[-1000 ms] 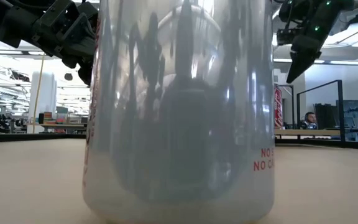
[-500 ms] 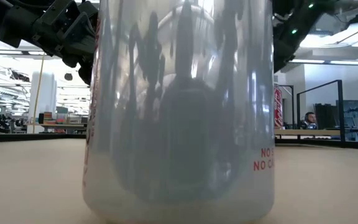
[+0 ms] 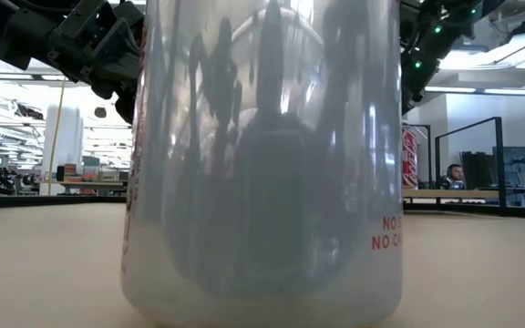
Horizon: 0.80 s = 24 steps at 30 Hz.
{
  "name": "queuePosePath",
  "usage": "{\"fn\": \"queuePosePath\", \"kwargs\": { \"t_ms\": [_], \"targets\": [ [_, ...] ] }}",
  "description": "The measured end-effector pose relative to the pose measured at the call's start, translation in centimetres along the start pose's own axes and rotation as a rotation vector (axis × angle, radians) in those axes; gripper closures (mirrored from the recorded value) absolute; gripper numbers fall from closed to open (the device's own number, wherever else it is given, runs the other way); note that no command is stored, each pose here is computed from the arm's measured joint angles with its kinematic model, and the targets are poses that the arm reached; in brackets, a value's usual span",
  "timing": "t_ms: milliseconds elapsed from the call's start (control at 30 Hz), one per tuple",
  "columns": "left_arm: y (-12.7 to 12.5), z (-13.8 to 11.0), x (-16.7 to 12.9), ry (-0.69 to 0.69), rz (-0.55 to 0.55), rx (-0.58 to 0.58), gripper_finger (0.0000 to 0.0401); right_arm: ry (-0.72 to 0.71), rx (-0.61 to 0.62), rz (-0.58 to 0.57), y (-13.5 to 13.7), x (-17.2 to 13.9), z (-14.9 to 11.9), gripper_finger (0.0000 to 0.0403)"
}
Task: Place canned beverage on shelf
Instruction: Put the red soda can on the shelf align with the other red soda can
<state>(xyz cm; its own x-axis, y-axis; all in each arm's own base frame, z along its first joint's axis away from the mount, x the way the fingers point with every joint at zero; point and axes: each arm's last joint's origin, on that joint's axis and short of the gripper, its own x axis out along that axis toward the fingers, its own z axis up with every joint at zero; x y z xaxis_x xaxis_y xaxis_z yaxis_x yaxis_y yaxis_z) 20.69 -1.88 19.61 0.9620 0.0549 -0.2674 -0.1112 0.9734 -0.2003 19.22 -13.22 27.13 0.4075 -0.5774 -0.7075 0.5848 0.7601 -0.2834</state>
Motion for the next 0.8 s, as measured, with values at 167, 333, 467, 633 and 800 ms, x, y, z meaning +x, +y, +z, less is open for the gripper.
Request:
{"fn": "queuePosePath", "kwargs": {
  "t_ms": [167, 333, 467, 633, 800],
  "targets": [
    [0.0, 0.0, 0.0, 0.000, 0.000, 0.000, 0.0037, -0.017, 0.078, -0.062, -1.0, 0.2, 0.2, 0.0386],
    [0.0, 0.0, 0.0, 0.001, 0.000, 0.000, 0.0037, -0.014, 0.097, -0.153, -1.5, 0.1, 0.1, 0.0386],
    [0.0, 0.0, 0.0, 0.001, 0.000, 0.001, 0.0037, -0.085, 0.073, -0.112, -1.5, -0.9, 0.5, 0.0386],
    [0.0, 0.0, 0.0, 0.001, 0.000, 0.001, 0.0037, -0.087, 0.074, -0.089, -1.5, -0.7, 0.6, 0.0386],
    [0.0, 0.0, 0.0, 0.001, 0.000, 0.000, 0.0037, -0.005, 0.074, -0.098, -1.9, 0.3, 0.0, 0.0386]
  ]
}}
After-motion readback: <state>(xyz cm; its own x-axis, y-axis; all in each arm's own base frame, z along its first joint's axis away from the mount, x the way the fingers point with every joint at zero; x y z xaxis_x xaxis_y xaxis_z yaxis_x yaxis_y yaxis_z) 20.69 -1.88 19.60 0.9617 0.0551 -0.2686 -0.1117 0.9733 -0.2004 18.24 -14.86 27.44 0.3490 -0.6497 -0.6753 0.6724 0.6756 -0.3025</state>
